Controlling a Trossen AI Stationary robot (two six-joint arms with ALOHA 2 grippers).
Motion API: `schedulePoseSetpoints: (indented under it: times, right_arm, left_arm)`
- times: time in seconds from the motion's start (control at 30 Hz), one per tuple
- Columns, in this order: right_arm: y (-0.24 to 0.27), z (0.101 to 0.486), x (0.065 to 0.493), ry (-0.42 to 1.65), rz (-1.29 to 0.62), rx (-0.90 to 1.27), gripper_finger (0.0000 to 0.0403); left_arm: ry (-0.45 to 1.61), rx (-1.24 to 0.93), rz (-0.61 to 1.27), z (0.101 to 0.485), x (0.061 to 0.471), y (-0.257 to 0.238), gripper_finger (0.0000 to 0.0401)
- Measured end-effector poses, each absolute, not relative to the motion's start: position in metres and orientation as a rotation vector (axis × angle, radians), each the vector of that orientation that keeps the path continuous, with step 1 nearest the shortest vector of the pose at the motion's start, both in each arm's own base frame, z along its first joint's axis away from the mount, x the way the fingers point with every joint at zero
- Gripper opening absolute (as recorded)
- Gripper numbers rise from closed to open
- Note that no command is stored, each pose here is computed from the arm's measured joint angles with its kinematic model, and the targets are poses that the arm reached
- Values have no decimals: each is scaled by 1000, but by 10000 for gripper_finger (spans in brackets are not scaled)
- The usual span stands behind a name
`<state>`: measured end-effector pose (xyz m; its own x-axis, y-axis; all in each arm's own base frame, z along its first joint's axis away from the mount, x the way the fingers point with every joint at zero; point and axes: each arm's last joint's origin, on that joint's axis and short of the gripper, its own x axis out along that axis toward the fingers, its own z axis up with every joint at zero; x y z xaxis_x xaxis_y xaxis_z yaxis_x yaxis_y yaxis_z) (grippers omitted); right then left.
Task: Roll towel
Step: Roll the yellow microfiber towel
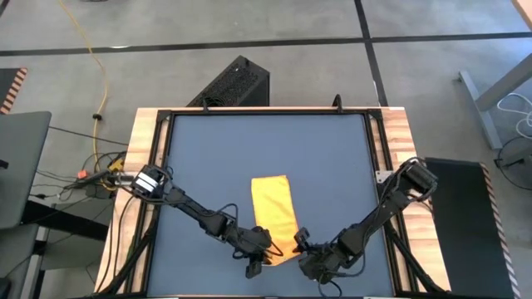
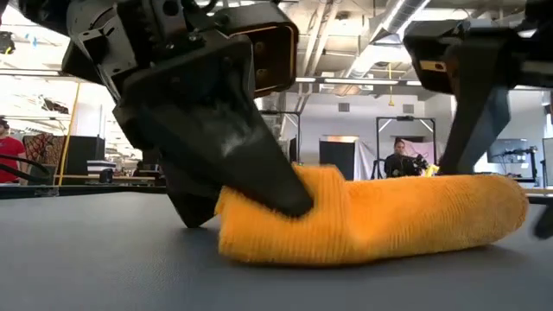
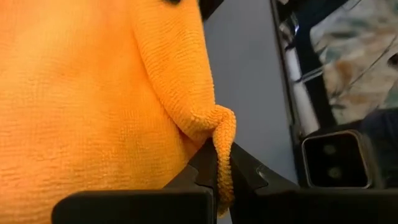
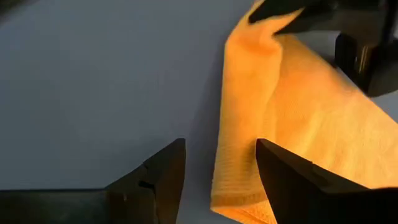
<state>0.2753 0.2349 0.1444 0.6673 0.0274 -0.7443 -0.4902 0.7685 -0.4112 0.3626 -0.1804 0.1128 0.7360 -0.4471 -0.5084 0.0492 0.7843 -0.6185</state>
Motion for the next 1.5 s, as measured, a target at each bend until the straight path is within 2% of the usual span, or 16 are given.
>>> schedulePoseSetpoints:
  times: [0.3,0.57,0.67,0.8,0.97,1.27,1.37,1.5]
  right_arm:
    - [231,145,280,766,274,-695,199]
    - [219,142,291,829,288,-520,176]
    - [218,141,292,847,297,-453,148]
    - [219,140,291,885,320,-334,92]
    - [215,138,292,956,333,-195,23]
    - [192,134,307,1107,470,84,22]
    - [187,127,312,1154,532,172,22]
    - [182,121,316,1198,608,256,24]
  left_arm:
    - [694,-679,-321,108,355,-178,0]
    - [740,-730,-339,107,359,-168,0]
    - [766,-748,-334,105,359,-165,0]
    - [787,-768,-291,103,358,-164,1]
    - [793,-785,-289,102,358,-165,31]
    - [817,-734,-316,101,356,-165,110]
    - [821,-678,-305,105,354,-164,120]
    - [823,-533,-201,117,344,-160,121]
